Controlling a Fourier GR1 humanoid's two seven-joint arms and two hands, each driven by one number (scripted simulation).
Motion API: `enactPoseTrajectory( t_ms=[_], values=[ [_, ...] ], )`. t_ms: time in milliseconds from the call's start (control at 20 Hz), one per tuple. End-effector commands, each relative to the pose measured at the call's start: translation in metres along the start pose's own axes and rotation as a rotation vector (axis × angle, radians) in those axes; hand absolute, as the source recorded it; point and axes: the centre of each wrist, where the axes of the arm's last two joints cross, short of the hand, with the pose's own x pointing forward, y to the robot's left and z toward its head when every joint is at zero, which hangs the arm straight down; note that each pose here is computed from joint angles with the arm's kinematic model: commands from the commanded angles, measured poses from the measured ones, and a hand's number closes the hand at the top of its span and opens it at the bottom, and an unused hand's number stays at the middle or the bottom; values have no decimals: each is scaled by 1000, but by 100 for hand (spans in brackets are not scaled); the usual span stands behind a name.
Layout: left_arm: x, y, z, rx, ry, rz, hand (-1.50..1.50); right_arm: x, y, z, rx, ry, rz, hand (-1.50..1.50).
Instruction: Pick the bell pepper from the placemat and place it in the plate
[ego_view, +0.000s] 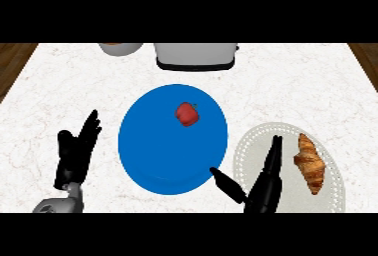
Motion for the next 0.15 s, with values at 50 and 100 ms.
enactPoseTrajectory(
  t_ms=[50,100],
  values=[
    [-9,-10,1,12,-1,-5,0,-14,-16,3,-16,11,34,-150],
    [-11,2,14,-2,-12,11,0,-17,-4,5,-22,22,36,-150]
  ],
)
